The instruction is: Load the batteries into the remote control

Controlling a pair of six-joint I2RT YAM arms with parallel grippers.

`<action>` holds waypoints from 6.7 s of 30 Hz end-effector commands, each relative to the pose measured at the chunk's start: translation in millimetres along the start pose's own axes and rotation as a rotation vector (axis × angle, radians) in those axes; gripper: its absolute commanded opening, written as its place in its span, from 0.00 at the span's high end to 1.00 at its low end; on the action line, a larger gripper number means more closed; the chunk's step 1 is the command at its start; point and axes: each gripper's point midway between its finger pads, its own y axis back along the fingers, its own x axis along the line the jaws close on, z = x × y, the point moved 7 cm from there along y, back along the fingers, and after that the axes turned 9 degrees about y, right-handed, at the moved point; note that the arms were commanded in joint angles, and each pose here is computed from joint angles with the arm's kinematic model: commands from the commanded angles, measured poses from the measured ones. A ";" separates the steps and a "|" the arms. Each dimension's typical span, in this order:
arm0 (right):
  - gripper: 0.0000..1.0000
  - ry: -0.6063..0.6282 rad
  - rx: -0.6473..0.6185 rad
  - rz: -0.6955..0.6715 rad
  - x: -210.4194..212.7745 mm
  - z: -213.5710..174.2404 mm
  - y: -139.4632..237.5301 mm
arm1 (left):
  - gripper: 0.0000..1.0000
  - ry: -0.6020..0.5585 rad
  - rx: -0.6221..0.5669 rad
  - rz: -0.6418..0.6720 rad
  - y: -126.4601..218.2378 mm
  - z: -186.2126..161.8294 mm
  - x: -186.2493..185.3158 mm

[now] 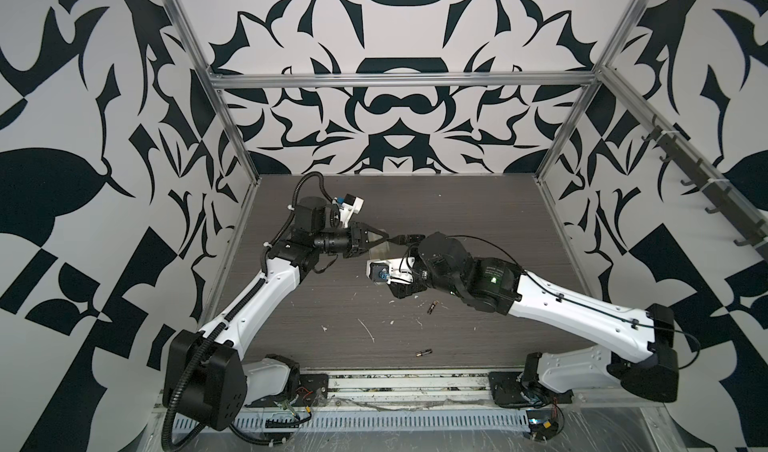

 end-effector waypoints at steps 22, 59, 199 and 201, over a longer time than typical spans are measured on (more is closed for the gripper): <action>0.14 -0.030 -0.029 -0.210 -34.5 4.2 20.9 | 1.00 0.023 0.074 -0.032 -0.4 -12.6 -2.7; 0.15 -0.028 -0.047 -0.206 -32.9 4.6 23.7 | 1.00 0.026 0.067 -0.033 0.0 -13.4 -1.0; 0.08 -0.015 -0.076 -0.101 -18.6 9.2 15.4 | 1.00 0.050 0.006 -0.058 10.5 1.7 5.6; 0.09 -0.018 -0.071 -0.104 -18.8 8.7 14.3 | 1.00 0.052 0.000 -0.047 10.0 3.2 8.1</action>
